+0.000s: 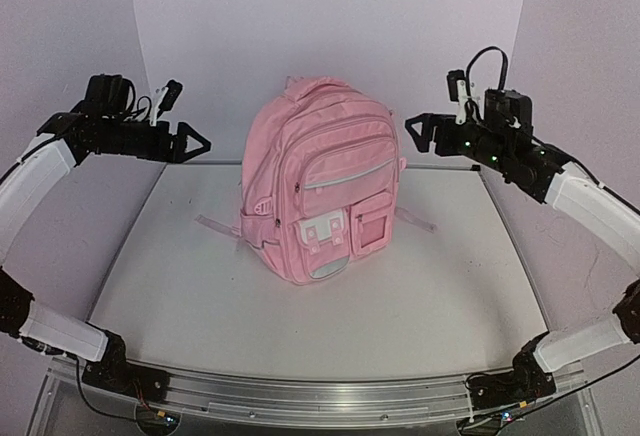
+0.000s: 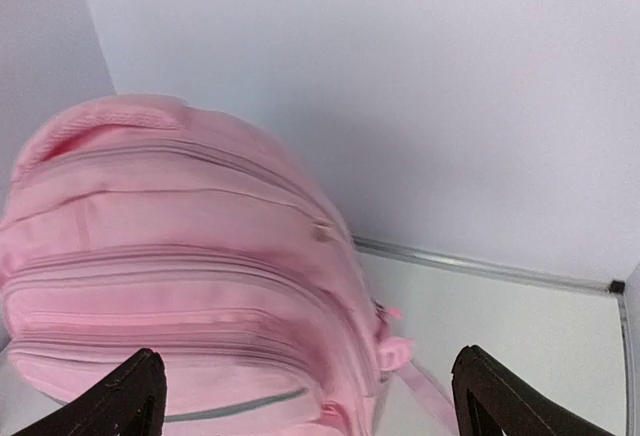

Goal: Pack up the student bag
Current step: Reset both arms

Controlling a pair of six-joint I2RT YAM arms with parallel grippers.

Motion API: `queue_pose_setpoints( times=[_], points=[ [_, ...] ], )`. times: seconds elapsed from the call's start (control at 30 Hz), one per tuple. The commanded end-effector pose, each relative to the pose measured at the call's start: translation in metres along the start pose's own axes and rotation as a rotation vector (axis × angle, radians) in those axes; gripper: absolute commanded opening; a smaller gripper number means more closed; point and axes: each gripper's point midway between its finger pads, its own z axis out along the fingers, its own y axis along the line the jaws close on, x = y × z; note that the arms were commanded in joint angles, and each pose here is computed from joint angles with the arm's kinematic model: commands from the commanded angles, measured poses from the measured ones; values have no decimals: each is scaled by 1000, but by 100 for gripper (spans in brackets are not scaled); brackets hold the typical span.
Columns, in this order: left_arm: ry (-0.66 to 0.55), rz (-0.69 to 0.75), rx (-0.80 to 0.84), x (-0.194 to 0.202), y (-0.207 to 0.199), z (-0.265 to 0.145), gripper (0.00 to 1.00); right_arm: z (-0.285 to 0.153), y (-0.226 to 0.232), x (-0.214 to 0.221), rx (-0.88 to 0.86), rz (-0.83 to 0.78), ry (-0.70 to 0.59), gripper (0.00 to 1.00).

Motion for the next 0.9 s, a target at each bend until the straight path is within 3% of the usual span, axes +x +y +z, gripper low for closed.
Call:
queue_pose_setpoints(
  times=[0.0,0.17,0.3,0.5,0.7,0.87],
  points=[
    [-128,-110,-203,-5,67,-24,100,-9,-77,19,88,148,51,98],
    [-296,-202,-485,5,123,-60,100,-44,-139,12,298,170,-31,98],
    [-405,-177,-586,14,130,-80,100,-87,-154,-7,421,127,-208,98],
    [-476,-200,-714,41,143,-98,100,-140,-154,1,475,82,-405,98],
    [-518,-241,-762,92,153,-97,100,-157,-160,35,517,95,-442,98],
    [-532,-247,-773,108,151,-100,100,-153,-162,41,516,99,-428,98]
  ],
)
